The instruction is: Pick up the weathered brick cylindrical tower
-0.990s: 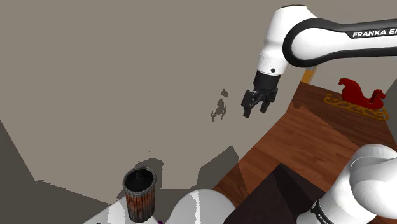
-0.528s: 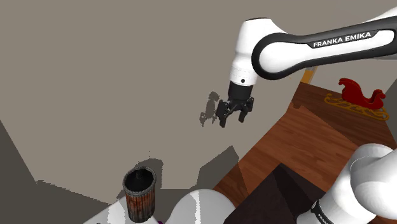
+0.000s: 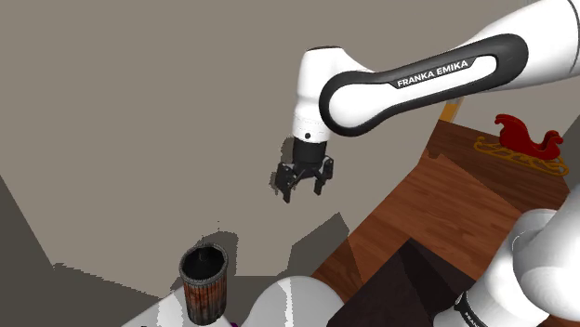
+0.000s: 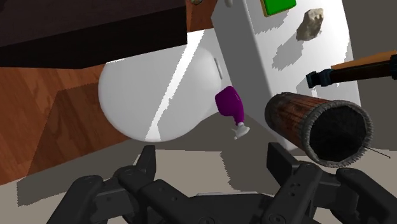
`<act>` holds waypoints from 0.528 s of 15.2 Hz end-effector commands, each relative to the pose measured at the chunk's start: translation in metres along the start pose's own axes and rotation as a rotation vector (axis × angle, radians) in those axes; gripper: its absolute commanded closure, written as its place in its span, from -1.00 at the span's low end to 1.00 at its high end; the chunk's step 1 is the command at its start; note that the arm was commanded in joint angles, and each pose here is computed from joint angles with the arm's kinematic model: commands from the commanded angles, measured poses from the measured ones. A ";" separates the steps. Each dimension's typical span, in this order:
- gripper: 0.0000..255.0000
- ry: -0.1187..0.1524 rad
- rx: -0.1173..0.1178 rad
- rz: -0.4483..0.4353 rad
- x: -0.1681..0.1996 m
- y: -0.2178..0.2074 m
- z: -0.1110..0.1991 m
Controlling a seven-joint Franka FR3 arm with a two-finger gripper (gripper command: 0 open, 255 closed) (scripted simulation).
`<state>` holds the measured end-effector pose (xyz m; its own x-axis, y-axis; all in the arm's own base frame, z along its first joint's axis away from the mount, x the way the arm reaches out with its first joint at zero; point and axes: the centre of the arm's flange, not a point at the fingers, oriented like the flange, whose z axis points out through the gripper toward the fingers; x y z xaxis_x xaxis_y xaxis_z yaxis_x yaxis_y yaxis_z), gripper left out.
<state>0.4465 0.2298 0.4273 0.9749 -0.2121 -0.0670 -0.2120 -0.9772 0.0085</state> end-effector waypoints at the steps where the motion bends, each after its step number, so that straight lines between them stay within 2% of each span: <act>1: -1.00 -0.010 0.005 0.008 0.011 -0.025 0.009; 8: -1.00 -0.043 0.017 0.029 0.039 -0.105 0.046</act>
<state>0.4980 0.3116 0.3841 0.9661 -0.2357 -0.1051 -0.2374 -0.9714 -0.0038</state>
